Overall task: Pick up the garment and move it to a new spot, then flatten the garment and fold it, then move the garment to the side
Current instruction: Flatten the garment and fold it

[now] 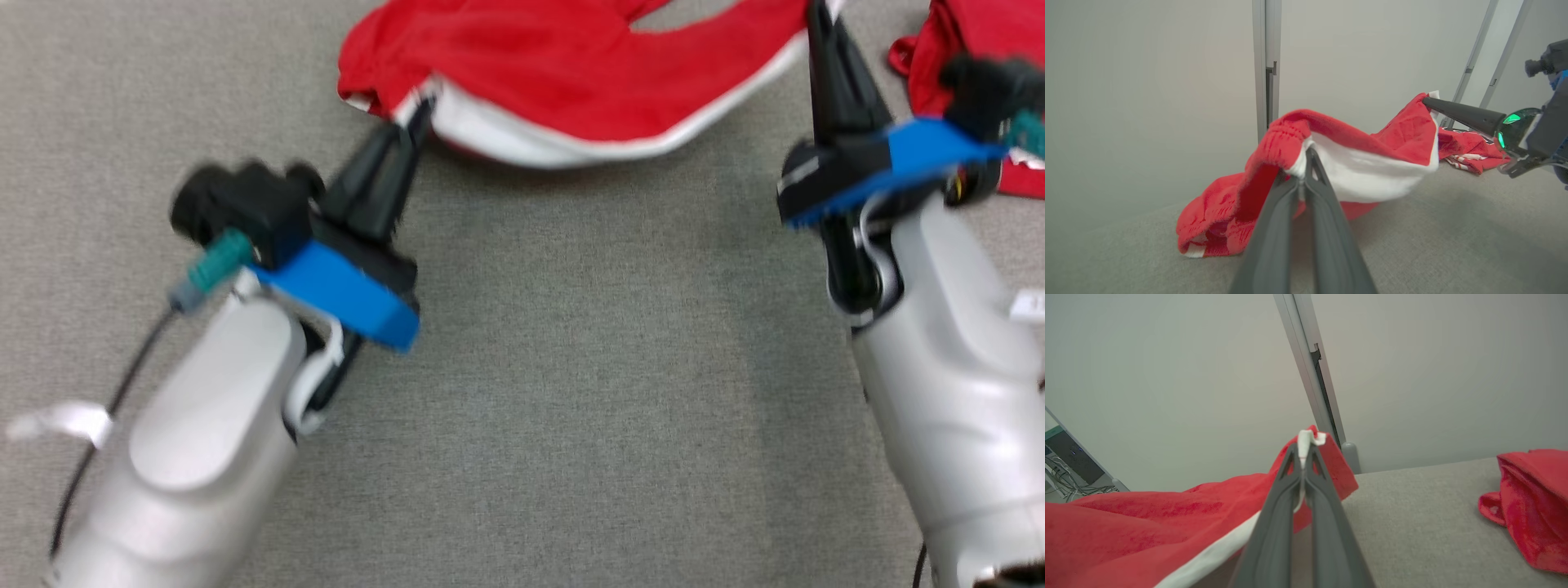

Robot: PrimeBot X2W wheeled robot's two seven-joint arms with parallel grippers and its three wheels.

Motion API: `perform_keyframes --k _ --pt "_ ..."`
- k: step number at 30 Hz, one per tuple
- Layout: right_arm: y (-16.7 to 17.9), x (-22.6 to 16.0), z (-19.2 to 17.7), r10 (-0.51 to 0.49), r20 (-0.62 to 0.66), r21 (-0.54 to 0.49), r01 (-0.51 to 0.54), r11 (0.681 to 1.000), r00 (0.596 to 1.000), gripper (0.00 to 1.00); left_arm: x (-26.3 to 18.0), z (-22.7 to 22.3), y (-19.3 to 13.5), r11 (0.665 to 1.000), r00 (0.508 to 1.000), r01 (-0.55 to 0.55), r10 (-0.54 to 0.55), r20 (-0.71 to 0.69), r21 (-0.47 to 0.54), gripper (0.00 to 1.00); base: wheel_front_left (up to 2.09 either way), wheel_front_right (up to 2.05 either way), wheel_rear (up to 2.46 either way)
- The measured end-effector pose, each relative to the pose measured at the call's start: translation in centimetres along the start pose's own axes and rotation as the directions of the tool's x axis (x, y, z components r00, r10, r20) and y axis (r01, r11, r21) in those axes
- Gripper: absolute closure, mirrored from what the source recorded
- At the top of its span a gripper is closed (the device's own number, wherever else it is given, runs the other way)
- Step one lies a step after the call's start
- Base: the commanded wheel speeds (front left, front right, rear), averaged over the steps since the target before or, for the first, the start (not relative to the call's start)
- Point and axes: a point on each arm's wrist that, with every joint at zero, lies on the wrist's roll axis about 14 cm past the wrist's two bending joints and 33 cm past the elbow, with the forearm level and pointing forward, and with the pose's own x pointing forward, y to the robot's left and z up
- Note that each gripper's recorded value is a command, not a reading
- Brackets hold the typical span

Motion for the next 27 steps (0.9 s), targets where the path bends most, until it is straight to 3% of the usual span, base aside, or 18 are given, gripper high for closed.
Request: perform_keyframes --k 11,20,27 --pt "-1.6 -12.4 -3.8 -0.083 -0.082 0.116 0.092 0.989 0.993 1.00 -9.3 -3.5 -4.7 0.991 0.993 -0.083 0.074 -0.090 -0.103 1.00 0.00 0.00 0.00" --pt "-2.1 -21.6 -4.7 -0.176 -0.136 0.191 0.200 0.961 0.975 1.00 -15.4 -6.3 -10.1 0.990 0.982 -0.057 0.032 -0.184 -0.130 1.00 0.00 0.00 0.00" --pt "-2.8 -26.1 -4.0 -0.231 -0.164 0.184 0.260 0.948 0.959 1.00 -17.4 -6.5 -12.4 0.988 0.981 -0.043 0.014 -0.194 -0.150 1.00 0.00 0.00 0.00"
